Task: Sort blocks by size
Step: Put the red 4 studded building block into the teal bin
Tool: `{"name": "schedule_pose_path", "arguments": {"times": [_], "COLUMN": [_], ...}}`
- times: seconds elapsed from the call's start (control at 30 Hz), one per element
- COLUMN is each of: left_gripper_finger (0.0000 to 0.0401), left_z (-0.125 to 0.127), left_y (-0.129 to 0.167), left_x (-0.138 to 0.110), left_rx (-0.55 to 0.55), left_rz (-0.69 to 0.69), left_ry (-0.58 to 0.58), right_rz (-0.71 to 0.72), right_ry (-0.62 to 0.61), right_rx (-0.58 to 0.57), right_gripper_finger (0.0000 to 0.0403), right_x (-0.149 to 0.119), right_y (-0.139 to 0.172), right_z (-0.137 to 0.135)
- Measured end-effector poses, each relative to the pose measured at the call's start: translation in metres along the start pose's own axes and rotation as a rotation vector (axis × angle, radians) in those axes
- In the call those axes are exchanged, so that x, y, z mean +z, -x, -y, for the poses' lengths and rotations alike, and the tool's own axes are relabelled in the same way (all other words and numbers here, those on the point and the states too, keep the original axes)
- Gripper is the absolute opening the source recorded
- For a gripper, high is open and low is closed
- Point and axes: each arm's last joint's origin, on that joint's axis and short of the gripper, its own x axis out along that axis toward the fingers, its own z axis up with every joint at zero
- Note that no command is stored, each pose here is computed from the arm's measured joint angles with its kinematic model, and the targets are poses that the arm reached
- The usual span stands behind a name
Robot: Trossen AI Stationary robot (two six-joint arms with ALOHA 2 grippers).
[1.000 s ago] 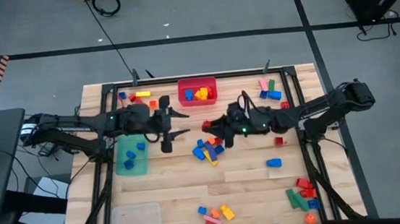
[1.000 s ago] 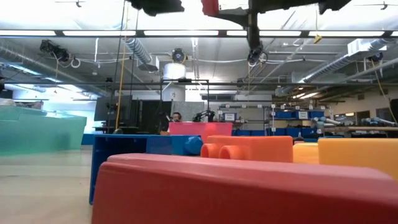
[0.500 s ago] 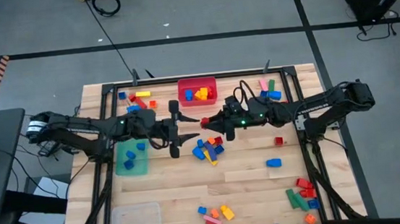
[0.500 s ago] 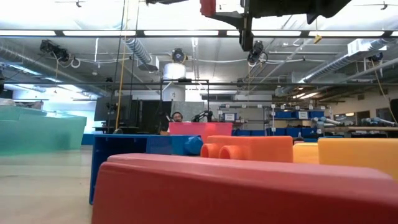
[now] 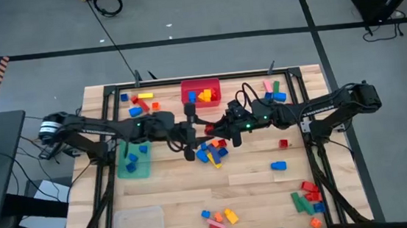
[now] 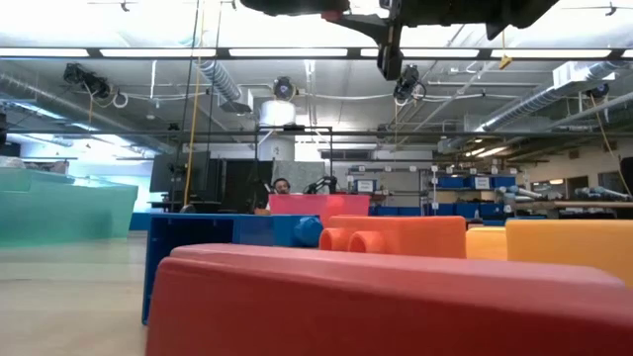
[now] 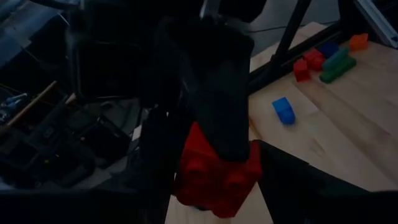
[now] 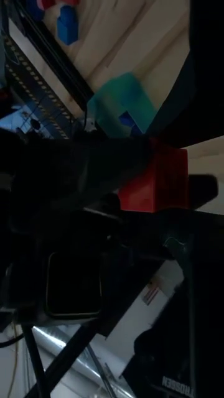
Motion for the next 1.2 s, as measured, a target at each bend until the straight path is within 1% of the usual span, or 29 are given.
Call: {"name": "schedule_pose_path", "arguments": {"times": [0.13,0.4,0.6,0.73,0.9,1.0,1.07,1.13,1.2], "left_gripper_finger": [0.0209,0.0154,0.0154,0.0155,0.0155,0.0155,0.0155,0.0155,0.0155], "left_z": [0.0,0.0,0.001,0.001,-0.003,-0.006,-0.009,-0.012,-0.014], "left_y": [-0.001,-0.001,-0.001,-0.001,0.003,0.012,0.022,0.033,0.047], "left_x": [0.0,0.0,0.0,0.0,0.0,0.001,0.002,0.002,-0.001], "left_rx": [0.001,0.002,0.0,0.002,0.058,0.095,0.131,0.163,0.178], "left_rz": [-0.004,-0.005,-0.005,-0.004,-0.045,-0.094,-0.134,-0.176,-0.238], "left_ry": [0.0,-0.019,-0.012,0.003,0.039,0.08,0.134,0.23,0.354], "right_rz": [-0.011,-0.025,-0.029,-0.025,-0.019,-0.026,-0.045,-0.072,-0.097], "right_ry": [0.0,-0.018,-0.02,-0.009,-0.001,0.001,0.006,0.007,0.007], "right_rx": [0.012,0.016,0.012,0.007,-0.037,-0.057,-0.073,-0.083,-0.101], "right_gripper_finger": [0.015,0.0151,0.0155,0.0177,0.0222,0.0242,0.0251,0.0256,0.0259], "right_x": [0.001,0.0,0.0,0.0,0.005,0.006,0.005,0.003,0.001], "right_y": [0.0,0.0,0.0,0.0,0.002,0.002,0.003,0.003,0.003], "right_z": [0.001,0.001,0.001,0.002,0.01,0.014,0.017,0.02,0.021]}}
